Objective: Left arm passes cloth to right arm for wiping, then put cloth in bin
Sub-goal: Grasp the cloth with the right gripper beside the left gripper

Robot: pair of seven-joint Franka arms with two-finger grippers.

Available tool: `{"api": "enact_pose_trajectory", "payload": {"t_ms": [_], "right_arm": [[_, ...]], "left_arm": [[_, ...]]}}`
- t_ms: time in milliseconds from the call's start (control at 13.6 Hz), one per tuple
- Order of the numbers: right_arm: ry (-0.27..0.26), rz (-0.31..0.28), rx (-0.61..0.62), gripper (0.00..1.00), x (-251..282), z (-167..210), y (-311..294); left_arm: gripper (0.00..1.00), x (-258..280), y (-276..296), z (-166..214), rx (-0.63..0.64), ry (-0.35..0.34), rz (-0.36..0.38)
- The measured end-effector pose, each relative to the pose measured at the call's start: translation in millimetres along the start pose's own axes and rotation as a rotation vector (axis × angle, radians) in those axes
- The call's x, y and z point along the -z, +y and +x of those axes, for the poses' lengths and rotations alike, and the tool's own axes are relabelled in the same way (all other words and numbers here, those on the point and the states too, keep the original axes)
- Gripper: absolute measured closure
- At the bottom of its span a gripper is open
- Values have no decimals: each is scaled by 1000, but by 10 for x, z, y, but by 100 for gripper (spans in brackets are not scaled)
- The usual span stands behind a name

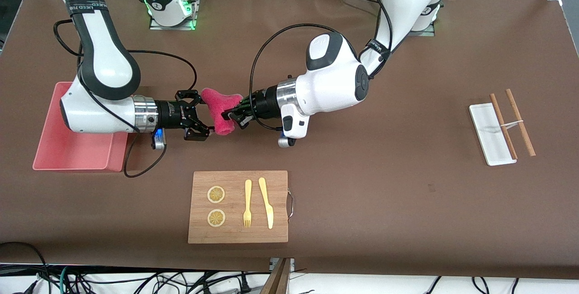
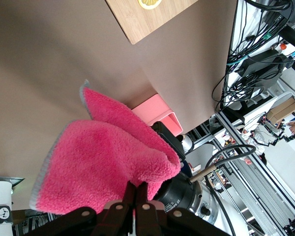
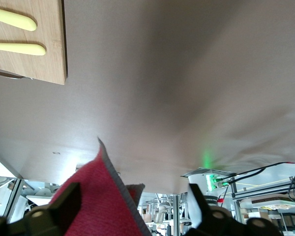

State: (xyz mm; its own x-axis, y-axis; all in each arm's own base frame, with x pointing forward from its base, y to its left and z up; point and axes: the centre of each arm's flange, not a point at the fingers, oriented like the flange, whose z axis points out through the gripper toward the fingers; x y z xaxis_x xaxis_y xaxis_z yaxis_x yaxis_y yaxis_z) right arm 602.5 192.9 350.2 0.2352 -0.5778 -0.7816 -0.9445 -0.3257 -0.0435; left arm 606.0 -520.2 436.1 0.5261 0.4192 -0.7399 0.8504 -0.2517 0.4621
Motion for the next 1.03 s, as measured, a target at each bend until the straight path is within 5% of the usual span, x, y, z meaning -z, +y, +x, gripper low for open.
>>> {"api": "enact_pose_trajectory", "payload": {"t_ms": [514,1028], "right_arm": [[-54,28,-45,94,-83,-115,-3],[-55,35,-25,98,-76,-155,-23]], "left_arm": [[93,20,10,38,4,3,-3],[93,15,7,45,5,3,-2]]}}
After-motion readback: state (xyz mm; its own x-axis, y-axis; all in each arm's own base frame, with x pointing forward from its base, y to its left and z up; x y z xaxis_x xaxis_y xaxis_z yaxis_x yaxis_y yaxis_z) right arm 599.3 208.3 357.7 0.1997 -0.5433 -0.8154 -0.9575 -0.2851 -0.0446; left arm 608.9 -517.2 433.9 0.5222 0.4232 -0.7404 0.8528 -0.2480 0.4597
